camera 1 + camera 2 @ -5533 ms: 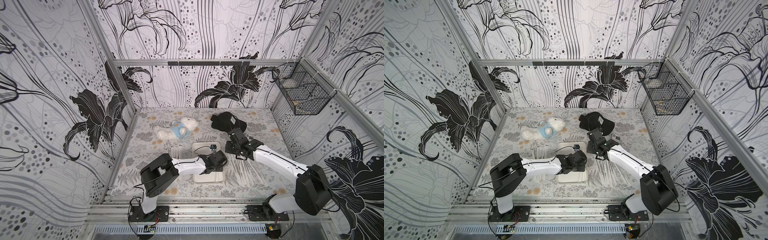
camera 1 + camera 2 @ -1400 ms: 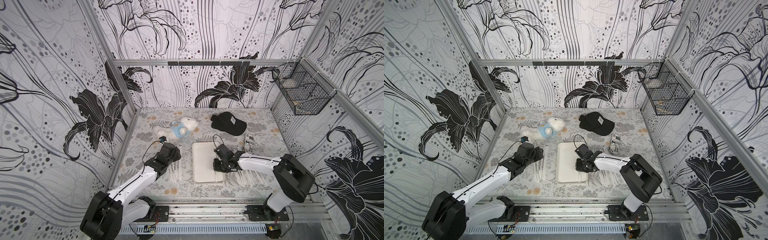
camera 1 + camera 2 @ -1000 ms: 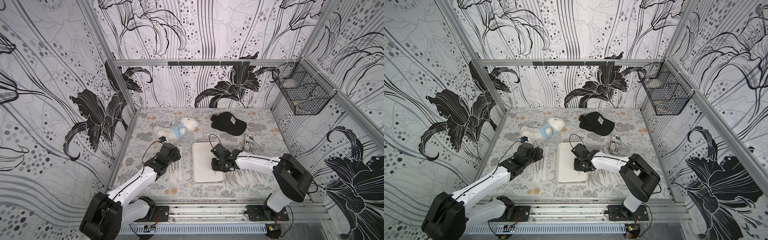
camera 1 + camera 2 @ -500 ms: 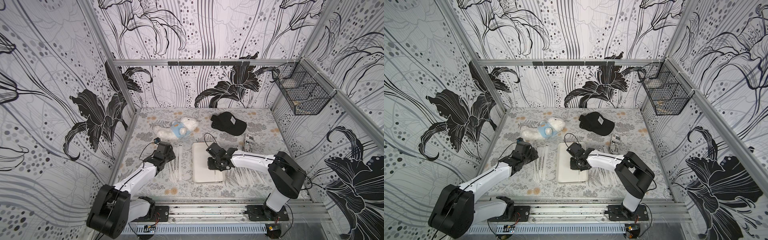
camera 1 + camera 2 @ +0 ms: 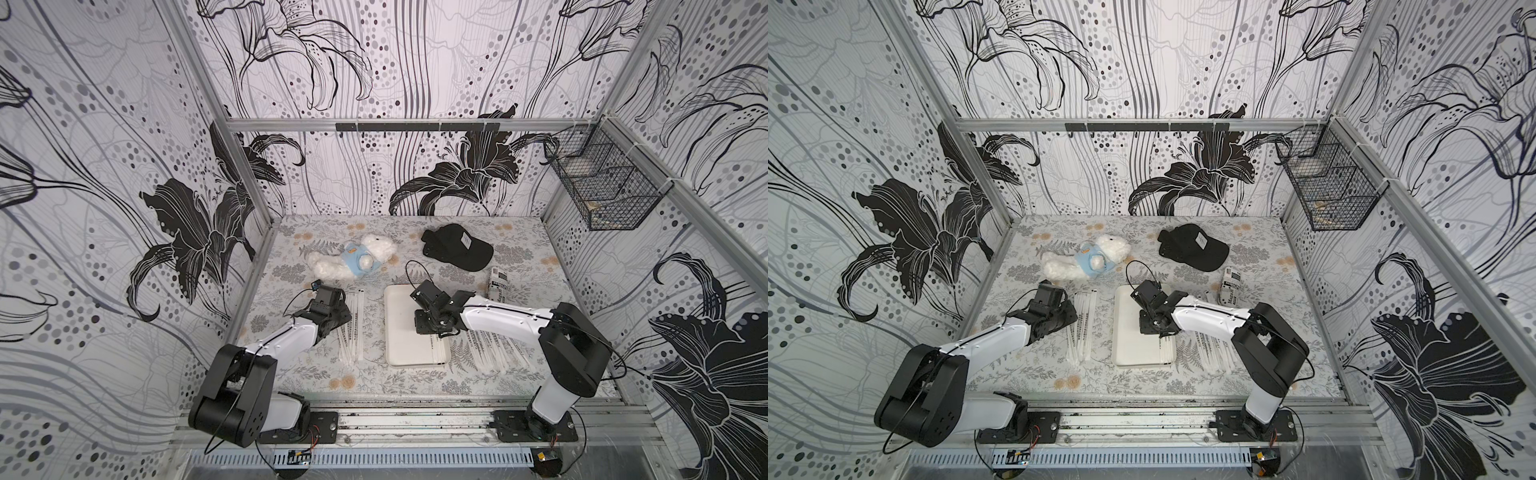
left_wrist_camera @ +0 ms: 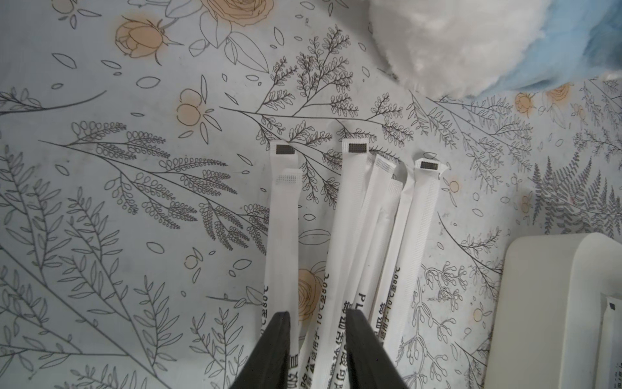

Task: Put the straws into the storage box
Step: Pick up the straw from the center of the board.

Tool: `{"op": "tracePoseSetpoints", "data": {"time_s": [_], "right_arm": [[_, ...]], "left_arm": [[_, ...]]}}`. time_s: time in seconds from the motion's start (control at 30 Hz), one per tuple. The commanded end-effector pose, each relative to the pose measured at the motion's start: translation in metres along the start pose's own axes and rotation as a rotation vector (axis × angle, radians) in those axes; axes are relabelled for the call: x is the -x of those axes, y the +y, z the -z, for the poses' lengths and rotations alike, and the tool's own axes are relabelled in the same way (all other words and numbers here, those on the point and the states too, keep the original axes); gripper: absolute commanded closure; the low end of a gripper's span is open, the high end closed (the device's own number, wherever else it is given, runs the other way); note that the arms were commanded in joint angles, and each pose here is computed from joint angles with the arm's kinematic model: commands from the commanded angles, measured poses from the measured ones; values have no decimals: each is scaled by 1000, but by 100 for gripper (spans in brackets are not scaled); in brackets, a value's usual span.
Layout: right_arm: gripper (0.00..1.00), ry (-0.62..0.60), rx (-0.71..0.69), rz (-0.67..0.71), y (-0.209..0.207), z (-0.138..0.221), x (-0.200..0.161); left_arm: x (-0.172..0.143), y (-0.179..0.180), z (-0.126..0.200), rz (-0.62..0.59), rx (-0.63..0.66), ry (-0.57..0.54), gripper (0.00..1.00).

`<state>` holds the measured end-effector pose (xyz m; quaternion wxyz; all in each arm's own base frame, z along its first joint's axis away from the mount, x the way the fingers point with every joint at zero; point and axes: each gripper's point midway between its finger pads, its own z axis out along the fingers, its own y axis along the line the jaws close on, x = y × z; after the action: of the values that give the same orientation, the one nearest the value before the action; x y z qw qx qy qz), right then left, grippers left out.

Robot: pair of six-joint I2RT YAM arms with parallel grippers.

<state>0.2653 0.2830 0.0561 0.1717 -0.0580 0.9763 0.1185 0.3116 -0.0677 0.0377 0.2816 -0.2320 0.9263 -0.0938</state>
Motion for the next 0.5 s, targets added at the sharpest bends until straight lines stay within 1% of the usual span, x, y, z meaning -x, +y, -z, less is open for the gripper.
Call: {"op": "tracePoseSetpoints", "data": {"time_s": [0.0,0.17,0.33,0.47], "right_arm": [[79,-27,-20,22,0,7,8],[79,-42,-27,23,-1,9,11],[79,-42,-17,23,2,8,12],[79,-51,-15,29,4,9,16]], "left_arm": [[-4,4,-6,-19,15,6,74],[-6,9,-6,-23,51,8,76],[-8,9,-7,-29,58,13,82],[-10,10,-10,-35,73,19,82]]}}
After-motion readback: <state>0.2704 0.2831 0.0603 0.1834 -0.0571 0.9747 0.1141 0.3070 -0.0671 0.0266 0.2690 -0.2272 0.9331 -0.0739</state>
